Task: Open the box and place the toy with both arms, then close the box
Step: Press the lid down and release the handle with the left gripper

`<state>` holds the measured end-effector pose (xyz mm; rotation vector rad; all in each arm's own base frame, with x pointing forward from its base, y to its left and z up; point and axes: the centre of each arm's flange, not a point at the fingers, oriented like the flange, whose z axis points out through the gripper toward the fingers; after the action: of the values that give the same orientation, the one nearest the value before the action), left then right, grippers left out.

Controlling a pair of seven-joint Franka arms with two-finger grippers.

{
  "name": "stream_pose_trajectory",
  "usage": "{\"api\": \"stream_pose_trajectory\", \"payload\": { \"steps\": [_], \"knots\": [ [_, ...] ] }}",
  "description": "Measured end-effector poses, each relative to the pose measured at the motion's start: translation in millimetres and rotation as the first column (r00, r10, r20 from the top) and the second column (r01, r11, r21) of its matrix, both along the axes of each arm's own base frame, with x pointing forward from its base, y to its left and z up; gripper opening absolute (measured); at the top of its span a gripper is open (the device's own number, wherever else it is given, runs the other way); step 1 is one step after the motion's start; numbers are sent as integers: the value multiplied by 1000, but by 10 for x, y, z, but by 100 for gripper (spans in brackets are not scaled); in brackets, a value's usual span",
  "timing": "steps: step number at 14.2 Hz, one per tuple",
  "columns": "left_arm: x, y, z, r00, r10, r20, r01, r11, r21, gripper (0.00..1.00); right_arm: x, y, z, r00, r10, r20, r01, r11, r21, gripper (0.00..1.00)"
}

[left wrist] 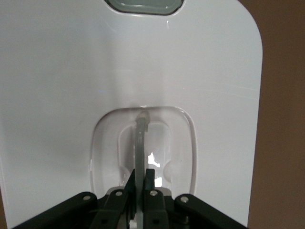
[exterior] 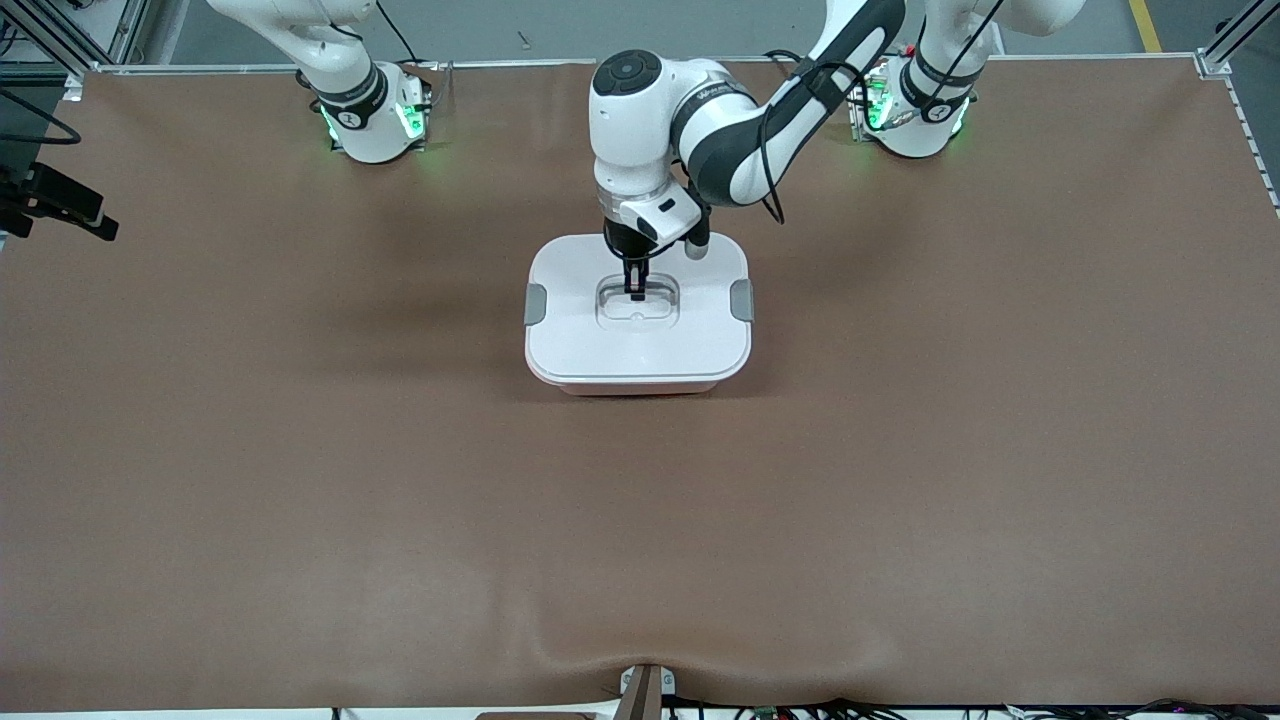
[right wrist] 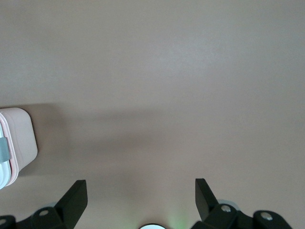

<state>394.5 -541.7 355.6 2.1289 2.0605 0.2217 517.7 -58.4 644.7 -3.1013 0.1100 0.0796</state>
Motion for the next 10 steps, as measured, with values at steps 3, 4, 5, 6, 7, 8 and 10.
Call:
{"api": "stream_pose_trajectory", "payload": {
  "steps": [3, 4, 5, 6, 7, 8, 10],
  "knots": [
    [2, -5, -3, 1000, 2, 1, -2, 1000, -5, 7, 1, 10, 5, 1000, 3, 1, -3, 1000, 1, 100],
    [1, -7, -8, 1000, 2, 1, -2, 1000, -5, 7, 4, 15, 12, 1000, 6, 4, -6, 1000, 1, 100],
    [-1, -9, -15, 1000, 0, 2, 0, 1000, -4, 7, 14, 39, 21, 1000, 11, 12, -11, 1000, 0, 100],
    [-9, -16, -27, 1000, -6, 6, 6, 1000, 0, 7, 32, 94, 33, 999, 22, 23, -22, 1000, -2, 100],
    [-21, -25, -48, 1000, -12, 9, 12, 1000, 6, 7, 46, 174, 39, 999, 37, 30, -37, 999, -3, 100],
    [-37, -38, -79, 1000, -19, 10, 19, 1000, 11, 7, 52, 244, 40, 998, 50, 31, -50, 999, -3, 100],
    [-56, -55, -121, 1000, -26, 10, 26, 1000, 17, 7, 58, 328, 41, 997, 66, 32, -66, 998, -4, 100]
  ]
}}
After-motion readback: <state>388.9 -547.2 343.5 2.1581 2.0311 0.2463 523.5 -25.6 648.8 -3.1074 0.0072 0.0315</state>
